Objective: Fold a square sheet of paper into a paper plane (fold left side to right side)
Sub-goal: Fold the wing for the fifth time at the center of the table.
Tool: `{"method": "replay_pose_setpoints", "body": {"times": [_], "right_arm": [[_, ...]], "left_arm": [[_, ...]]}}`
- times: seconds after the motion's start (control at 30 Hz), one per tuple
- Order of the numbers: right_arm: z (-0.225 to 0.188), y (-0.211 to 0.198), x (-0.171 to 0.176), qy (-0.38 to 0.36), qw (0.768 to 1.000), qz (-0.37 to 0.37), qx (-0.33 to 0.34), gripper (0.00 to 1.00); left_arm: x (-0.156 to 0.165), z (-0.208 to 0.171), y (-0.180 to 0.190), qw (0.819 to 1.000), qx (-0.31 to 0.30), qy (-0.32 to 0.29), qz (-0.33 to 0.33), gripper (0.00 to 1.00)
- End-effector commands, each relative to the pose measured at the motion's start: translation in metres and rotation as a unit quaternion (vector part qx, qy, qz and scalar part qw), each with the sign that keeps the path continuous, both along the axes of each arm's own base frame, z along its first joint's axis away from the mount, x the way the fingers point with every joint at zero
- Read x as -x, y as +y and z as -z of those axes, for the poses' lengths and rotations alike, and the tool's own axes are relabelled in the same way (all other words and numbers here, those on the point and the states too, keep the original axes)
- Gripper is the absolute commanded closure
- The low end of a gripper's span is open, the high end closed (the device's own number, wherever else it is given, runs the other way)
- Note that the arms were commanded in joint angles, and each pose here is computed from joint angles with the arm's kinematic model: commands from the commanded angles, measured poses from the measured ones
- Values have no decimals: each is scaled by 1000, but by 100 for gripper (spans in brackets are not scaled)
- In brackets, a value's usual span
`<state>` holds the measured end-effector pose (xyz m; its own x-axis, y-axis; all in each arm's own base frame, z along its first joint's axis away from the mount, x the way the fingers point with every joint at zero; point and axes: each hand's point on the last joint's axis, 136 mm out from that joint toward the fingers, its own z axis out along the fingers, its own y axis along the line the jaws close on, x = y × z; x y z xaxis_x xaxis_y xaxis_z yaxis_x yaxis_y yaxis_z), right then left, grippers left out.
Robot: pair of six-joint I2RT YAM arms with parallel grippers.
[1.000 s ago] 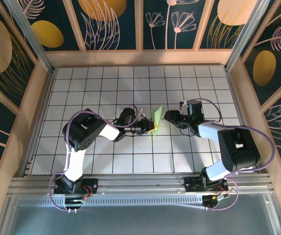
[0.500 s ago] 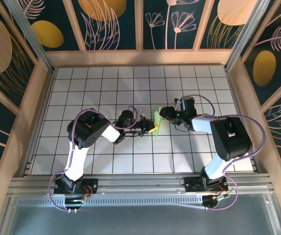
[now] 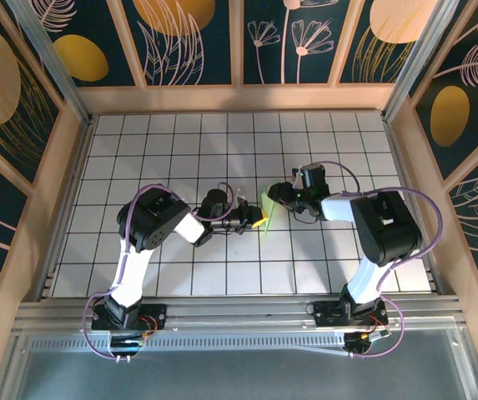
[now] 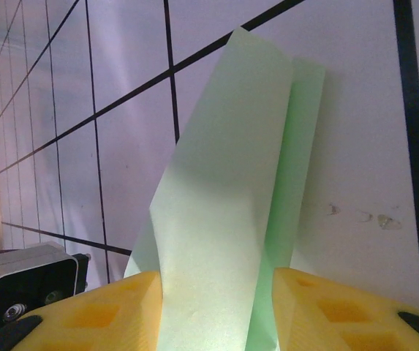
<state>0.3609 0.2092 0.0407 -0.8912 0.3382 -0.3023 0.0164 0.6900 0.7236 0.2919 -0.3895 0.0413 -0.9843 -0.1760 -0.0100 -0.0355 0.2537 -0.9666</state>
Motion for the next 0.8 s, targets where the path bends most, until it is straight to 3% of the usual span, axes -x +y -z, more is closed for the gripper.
{"method": "replay_pose_setpoints", "body": {"times": [0.0,0.17,0.77], "right_arm": [[-4,9,-9,-13,1000,-5,-4,56],[7,10,-7,1,1000,-7,9,56],[33,0,3,41,998,-1,51,60]], "left_arm": [[-4,-2,2,1000,13,-6,-6,100],[-4,1,3,1000,10,-2,-8,99],[-20,-2,15,999,-12,-22,-21,71]]}}
